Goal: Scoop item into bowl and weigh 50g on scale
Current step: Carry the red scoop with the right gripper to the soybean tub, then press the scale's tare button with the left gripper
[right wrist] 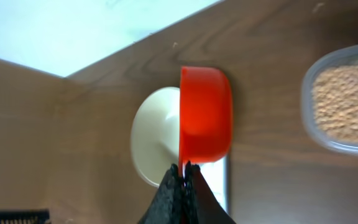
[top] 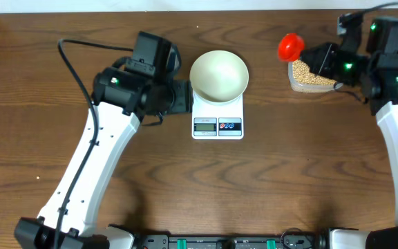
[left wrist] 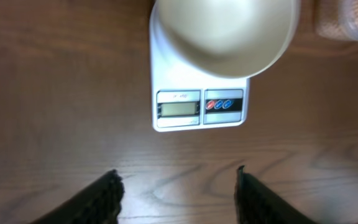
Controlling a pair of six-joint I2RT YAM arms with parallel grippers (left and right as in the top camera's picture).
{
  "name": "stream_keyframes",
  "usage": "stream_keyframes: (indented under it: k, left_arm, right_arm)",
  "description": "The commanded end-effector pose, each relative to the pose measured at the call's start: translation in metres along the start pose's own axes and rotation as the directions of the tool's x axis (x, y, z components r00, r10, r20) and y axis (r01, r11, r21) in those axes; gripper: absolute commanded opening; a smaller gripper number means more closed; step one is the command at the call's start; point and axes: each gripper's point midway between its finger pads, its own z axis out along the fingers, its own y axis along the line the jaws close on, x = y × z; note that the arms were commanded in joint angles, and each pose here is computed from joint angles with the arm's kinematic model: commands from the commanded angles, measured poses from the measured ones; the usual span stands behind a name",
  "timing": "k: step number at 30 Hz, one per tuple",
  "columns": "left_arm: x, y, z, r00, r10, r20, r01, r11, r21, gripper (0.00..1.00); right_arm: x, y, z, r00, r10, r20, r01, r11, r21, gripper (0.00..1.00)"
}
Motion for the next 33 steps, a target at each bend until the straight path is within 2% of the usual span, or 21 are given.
stream_keyframes:
  k: [1, 5, 8, 15, 17, 28, 33]
  left_arm:
    - [0.022, 0.023, 0.023, 0.996, -0.072, -0.061, 0.067, 0.993, -0.093, 0.54]
    - [0.045, 0.033, 0.057, 0.991, -0.094, -0.1, 0.081, 0.988, -0.128, 0.51]
    - [0.059, 0.028, 0.083, 0.993, -0.057, -0.101, 0.045, 0.993, -0.11, 0.47]
    - [0.064, -0.005, 0.121, 0.997, 0.07, -0.018, -0.07, 0.997, -0.019, 0.14]
    - [0.06, -0.016, 0.128, 0.994, 0.107, 0.009, -0.107, 0.994, 0.005, 0.08]
    - [0.069, -0.048, 0.171, 0.948, 0.318, 0.01, -0.318, 0.947, 0.045, 0.07]
    - [0.062, -0.046, 0.182, 0.932, 0.362, 0.037, -0.362, 0.932, 0.013, 0.07]
  right_arm:
    - [-0.015, -0.015, -0.011, 0.996, -0.08, 0.045, 0.076, 0.993, 0.088, 0.01]
    - [-0.014, -0.022, -0.013, 0.997, -0.069, 0.04, 0.064, 0.993, 0.1, 0.01]
    - [-0.013, -0.024, -0.014, 0.997, -0.073, 0.037, 0.069, 0.992, 0.107, 0.01]
    - [-0.009, -0.027, -0.014, 0.997, -0.078, 0.018, 0.075, 0.99, 0.122, 0.01]
    - [-0.009, -0.027, -0.014, 0.997, -0.077, 0.017, 0.074, 0.99, 0.123, 0.01]
    - [-0.006, -0.033, -0.015, 0.998, -0.067, 0.008, 0.066, 0.986, 0.151, 0.01]
    - [-0.006, -0.033, -0.015, 0.998, -0.067, 0.008, 0.066, 0.986, 0.151, 0.01]
